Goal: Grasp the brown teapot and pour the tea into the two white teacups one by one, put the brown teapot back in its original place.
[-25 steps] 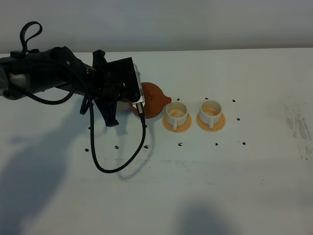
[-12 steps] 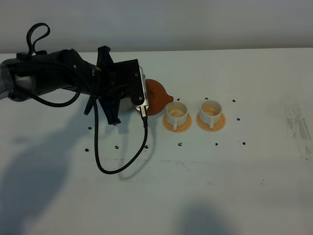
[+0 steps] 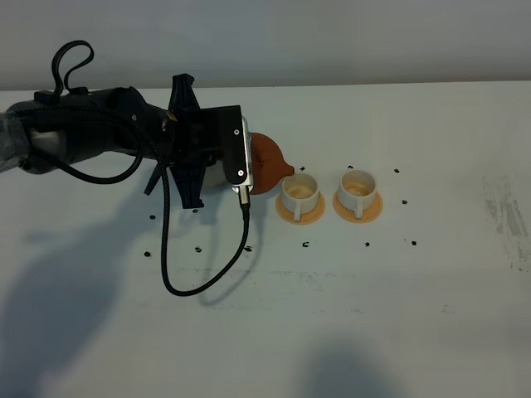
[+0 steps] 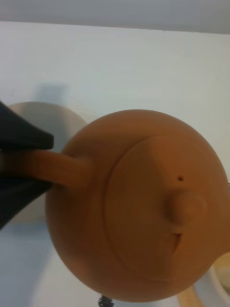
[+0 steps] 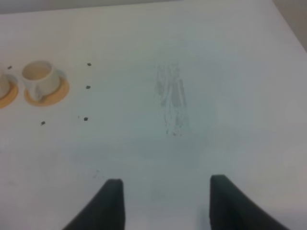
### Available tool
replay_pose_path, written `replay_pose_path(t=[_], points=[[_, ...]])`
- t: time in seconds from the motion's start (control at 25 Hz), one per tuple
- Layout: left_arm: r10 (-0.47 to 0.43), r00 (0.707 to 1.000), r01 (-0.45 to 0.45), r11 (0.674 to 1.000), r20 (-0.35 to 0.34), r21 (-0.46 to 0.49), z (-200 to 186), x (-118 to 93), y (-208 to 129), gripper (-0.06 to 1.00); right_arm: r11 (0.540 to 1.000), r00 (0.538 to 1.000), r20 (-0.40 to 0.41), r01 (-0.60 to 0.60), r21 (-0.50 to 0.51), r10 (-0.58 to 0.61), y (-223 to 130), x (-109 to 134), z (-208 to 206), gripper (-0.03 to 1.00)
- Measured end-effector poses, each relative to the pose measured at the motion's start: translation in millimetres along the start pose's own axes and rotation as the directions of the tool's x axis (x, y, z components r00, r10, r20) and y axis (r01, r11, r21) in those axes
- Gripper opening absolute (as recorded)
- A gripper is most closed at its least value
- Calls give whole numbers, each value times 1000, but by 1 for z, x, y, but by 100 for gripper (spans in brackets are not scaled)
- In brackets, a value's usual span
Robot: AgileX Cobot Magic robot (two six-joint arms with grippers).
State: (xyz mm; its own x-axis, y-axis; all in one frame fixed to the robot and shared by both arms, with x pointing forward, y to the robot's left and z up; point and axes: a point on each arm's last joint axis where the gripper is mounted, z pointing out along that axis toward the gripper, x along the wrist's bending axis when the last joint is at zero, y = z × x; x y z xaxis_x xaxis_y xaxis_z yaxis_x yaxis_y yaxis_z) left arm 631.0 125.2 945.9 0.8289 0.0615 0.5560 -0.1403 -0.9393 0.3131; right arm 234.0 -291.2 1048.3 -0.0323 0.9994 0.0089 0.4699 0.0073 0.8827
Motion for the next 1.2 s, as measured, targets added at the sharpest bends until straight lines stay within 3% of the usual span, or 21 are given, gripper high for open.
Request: replay_pose_path(t=[1.2], points=[[126,991,-126,992,-48,20,0,2,5,8,1000,1000,0,0,0,0,0,0,0,43]])
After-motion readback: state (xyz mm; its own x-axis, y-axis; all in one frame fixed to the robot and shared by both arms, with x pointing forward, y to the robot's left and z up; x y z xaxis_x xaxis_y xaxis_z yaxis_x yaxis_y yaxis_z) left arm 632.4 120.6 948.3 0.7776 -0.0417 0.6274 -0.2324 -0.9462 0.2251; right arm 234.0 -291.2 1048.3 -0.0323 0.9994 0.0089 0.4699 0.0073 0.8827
